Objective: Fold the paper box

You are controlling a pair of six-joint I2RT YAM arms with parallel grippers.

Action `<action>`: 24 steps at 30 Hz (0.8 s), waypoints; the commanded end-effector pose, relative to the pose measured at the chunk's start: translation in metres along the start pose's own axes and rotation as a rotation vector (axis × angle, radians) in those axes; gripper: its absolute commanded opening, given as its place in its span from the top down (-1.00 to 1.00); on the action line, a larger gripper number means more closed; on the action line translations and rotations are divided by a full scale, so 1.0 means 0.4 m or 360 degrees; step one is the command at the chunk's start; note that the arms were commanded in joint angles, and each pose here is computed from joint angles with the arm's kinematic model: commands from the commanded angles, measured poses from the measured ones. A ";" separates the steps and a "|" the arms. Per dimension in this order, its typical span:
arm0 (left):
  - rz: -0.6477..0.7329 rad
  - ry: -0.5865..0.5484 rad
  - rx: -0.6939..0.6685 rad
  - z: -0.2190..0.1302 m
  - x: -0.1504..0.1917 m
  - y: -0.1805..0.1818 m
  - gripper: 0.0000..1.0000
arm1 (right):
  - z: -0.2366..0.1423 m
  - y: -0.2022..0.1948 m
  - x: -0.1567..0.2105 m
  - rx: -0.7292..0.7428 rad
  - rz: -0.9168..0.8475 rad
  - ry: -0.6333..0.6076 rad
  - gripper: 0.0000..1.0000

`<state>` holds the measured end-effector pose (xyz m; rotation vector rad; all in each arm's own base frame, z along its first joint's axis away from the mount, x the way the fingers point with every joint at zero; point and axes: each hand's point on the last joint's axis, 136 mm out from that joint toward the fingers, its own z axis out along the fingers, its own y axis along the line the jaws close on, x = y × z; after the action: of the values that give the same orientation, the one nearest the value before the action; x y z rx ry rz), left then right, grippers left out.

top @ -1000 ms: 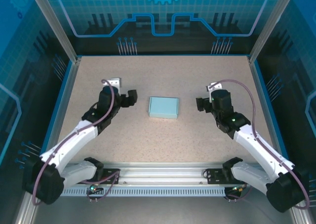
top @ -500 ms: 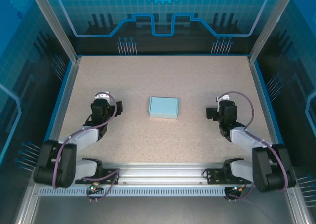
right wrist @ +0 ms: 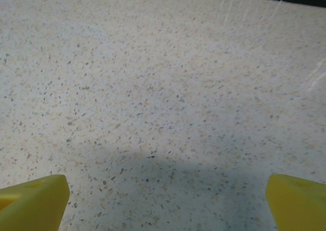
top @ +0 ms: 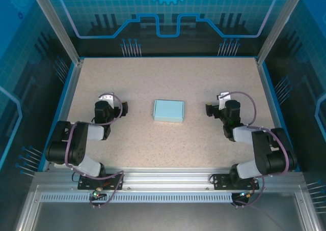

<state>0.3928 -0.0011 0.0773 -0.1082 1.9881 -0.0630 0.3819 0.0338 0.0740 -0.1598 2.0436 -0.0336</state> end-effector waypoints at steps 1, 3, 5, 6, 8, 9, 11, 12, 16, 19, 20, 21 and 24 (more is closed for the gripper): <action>0.0026 -0.0120 0.0057 -0.005 -0.044 -0.012 -0.98 | 0.010 -0.021 -0.061 -0.0009 0.0029 -0.0128 -1.00; 0.0026 -0.0125 0.0058 -0.005 -0.046 -0.012 -0.98 | 0.010 -0.022 -0.057 -0.0029 0.0043 -0.0118 -1.00; 0.0026 -0.0125 0.0055 -0.005 -0.045 -0.011 -0.98 | 0.011 -0.023 -0.059 -0.0030 0.0045 -0.0120 -1.00; 0.0026 -0.0125 0.0055 -0.005 -0.045 -0.011 -0.98 | 0.011 -0.024 -0.058 -0.0029 0.0045 -0.0119 -1.00; 0.0026 -0.0125 0.0055 -0.006 -0.045 -0.011 -0.98 | 0.011 -0.023 -0.058 -0.0032 0.0046 -0.0119 -1.00; 0.0026 -0.0125 0.0054 -0.006 -0.044 -0.011 -0.98 | 0.011 -0.023 -0.059 -0.0031 0.0044 -0.0120 -1.00; 0.0026 -0.0127 0.0054 -0.006 -0.045 -0.011 -0.98 | 0.011 -0.023 -0.059 -0.0031 0.0044 -0.0121 -1.00; 0.0026 -0.0126 0.0054 -0.006 -0.045 -0.011 -0.98 | 0.011 -0.022 -0.059 -0.0031 0.0044 -0.0121 -1.00; 0.0026 -0.0127 0.0051 -0.006 -0.045 -0.010 -0.98 | 0.011 -0.023 -0.060 -0.0031 0.0044 -0.0120 -1.00; 0.0029 -0.0125 0.0055 -0.006 -0.044 -0.012 -0.98 | 0.011 -0.022 -0.058 -0.0032 0.0044 -0.0119 -1.00; 0.0030 -0.0123 0.0054 -0.006 -0.043 -0.012 -0.98 | 0.011 -0.022 -0.059 -0.0032 0.0044 -0.0120 -1.00; 0.0029 -0.0124 0.0055 -0.005 -0.044 -0.012 -0.97 | 0.011 -0.022 -0.059 -0.0033 0.0042 -0.0120 -1.00; 0.0030 -0.0123 0.0054 -0.005 -0.044 -0.012 -0.98 | 0.011 -0.023 -0.059 -0.0033 0.0044 -0.0117 -1.00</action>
<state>0.3976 -0.0037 0.0888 -0.0958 1.9387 -0.0798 0.3888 0.0300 0.0808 -0.1553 2.0162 0.0038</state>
